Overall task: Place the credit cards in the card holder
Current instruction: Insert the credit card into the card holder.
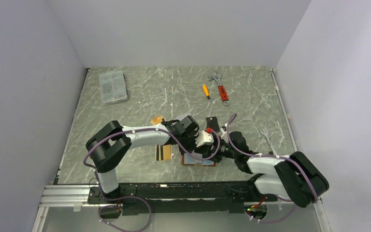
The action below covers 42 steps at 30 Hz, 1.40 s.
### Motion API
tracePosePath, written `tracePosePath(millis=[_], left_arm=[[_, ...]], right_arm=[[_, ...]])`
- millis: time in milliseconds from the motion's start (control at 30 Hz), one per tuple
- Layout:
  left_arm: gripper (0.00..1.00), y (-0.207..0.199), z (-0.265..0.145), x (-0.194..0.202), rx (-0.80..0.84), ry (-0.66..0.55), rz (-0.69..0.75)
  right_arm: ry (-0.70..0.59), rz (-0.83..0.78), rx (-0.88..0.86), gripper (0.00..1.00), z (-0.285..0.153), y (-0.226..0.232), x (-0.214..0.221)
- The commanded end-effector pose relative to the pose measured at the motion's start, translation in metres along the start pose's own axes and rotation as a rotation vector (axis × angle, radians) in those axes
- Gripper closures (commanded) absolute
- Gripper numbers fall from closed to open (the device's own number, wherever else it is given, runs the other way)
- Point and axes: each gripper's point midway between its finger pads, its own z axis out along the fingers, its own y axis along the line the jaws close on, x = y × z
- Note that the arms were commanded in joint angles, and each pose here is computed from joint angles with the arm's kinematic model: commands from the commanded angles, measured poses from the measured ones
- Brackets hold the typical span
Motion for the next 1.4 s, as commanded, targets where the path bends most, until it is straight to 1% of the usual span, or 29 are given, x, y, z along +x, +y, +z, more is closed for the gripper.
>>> tracePosePath(millis=[0,67,100,167,233,333,433,500,567,667,733,833,1000,1133,1367], left_arm=[[0.97,-0.016,0.005,0.036,0.037,0.115,0.013],[0.96,-0.018,0.001,0.030,0.046,0.100,0.005],[0.96,-0.018,-0.002,0.022,0.045,0.086,0.005],[0.93,-0.016,-0.010,0.010,0.042,0.062,0.004],[0.90,-0.015,-0.021,-0.002,0.037,0.035,0.007],[0.82,-0.012,-0.041,-0.021,0.026,-0.011,0.007],[0.75,-0.007,-0.057,-0.029,-0.003,-0.033,0.008],[0.74,-0.004,-0.063,-0.022,-0.012,-0.026,-0.003],[0.74,-0.004,-0.060,-0.008,-0.021,0.000,0.008],[0.76,-0.001,-0.048,0.021,-0.046,0.067,0.020],[0.78,0.004,-0.040,0.036,-0.072,0.108,0.032],[0.79,0.007,-0.034,0.046,-0.077,0.139,0.039],[0.79,0.008,-0.026,0.047,-0.070,0.143,0.028],[0.80,0.004,-0.021,0.045,-0.044,0.132,0.020],[0.80,0.005,-0.016,0.045,-0.040,0.136,0.022]], right_arm=[[-0.039,-0.002,0.233,0.27,-0.010,-0.045,-0.003],[-0.056,-0.006,0.250,0.32,-0.012,-0.046,-0.006],[-0.058,-0.009,0.255,0.36,-0.012,-0.047,-0.006],[-0.053,-0.005,0.259,0.49,-0.011,-0.047,-0.006],[-0.046,-0.009,0.278,0.56,-0.010,-0.049,-0.007],[-0.064,-0.022,0.305,0.59,-0.011,-0.049,-0.014],[-0.078,-0.031,0.318,0.62,-0.012,-0.046,-0.018],[-0.088,-0.033,0.339,0.66,-0.014,-0.048,-0.020],[-0.098,-0.040,0.361,0.74,-0.014,-0.048,-0.020],[-0.111,-0.066,0.386,0.87,-0.012,-0.043,-0.020],[-0.113,-0.087,0.405,0.91,-0.010,-0.038,-0.018],[-0.110,-0.113,0.432,0.97,-0.007,-0.034,-0.014],[-0.100,-0.131,0.452,1.00,0.000,-0.030,-0.009],[-0.080,-0.140,0.436,1.00,0.007,-0.025,-0.004],[-0.067,-0.164,0.345,1.00,0.021,-0.003,-0.003]])
